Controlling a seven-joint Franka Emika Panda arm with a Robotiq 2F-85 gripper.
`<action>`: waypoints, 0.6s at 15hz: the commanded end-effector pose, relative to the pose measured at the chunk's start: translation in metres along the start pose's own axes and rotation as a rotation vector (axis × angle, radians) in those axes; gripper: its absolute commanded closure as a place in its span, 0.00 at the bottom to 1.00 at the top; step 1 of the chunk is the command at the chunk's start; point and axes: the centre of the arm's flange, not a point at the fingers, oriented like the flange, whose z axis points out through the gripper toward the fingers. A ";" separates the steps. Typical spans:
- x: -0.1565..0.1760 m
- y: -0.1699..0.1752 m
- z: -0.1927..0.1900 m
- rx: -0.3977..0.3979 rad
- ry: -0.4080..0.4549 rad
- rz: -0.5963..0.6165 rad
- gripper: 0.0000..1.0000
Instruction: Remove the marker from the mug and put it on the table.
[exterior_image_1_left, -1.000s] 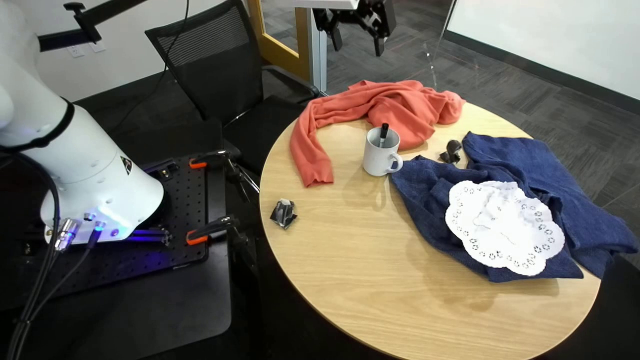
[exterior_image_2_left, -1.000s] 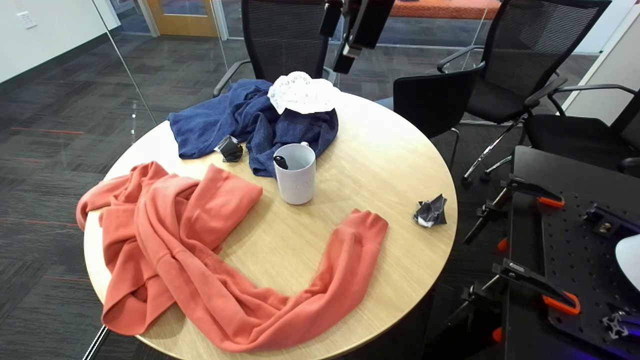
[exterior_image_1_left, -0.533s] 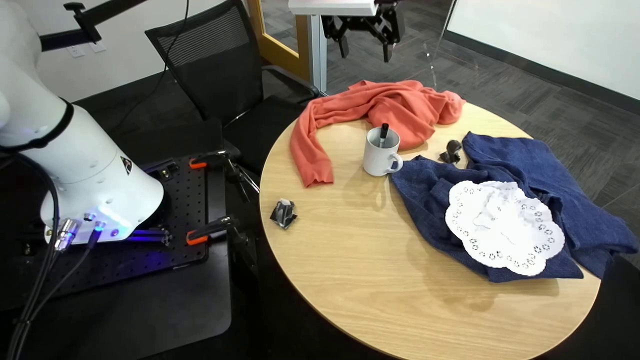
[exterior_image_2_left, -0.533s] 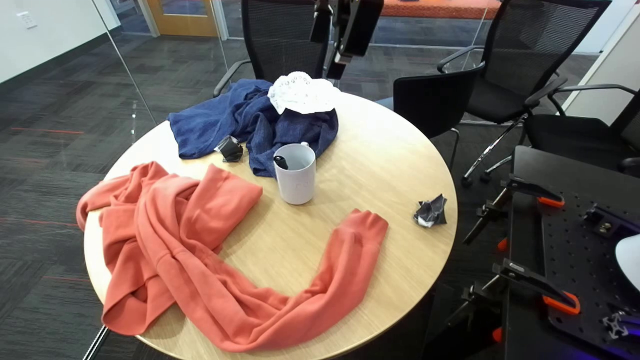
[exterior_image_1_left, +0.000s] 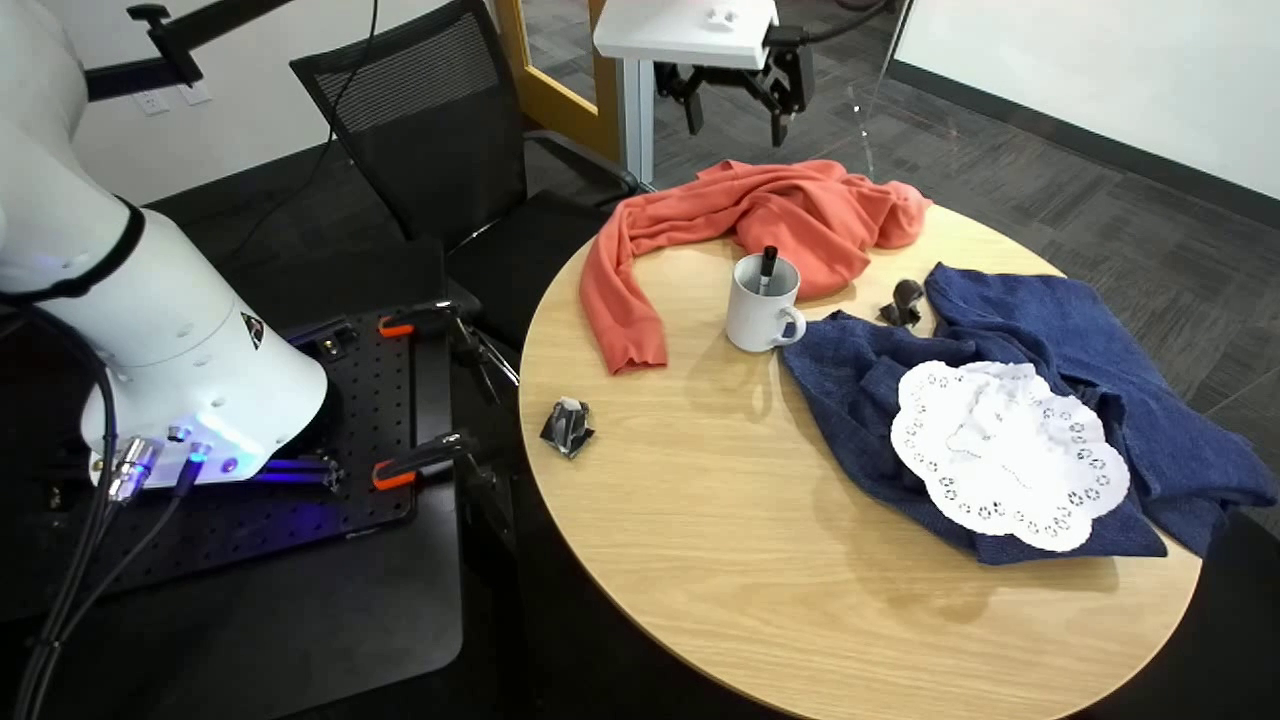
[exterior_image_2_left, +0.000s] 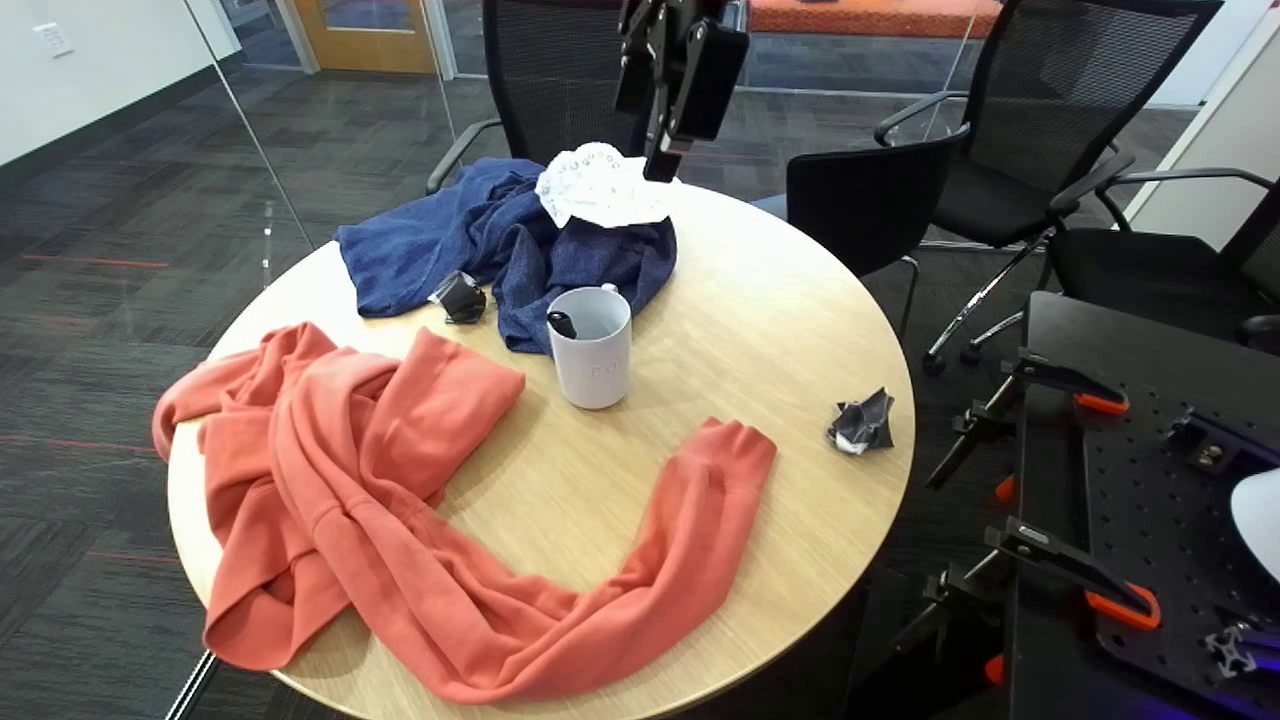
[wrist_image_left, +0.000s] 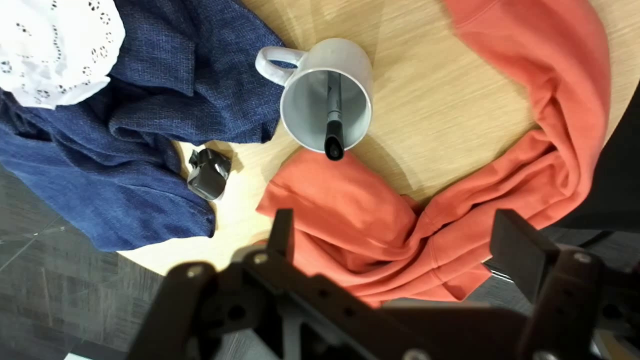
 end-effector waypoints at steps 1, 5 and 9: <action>0.003 0.026 0.031 0.031 0.003 -0.046 0.00; 0.003 0.039 0.062 0.073 0.006 -0.092 0.00; 0.004 0.043 0.092 0.109 0.020 -0.139 0.00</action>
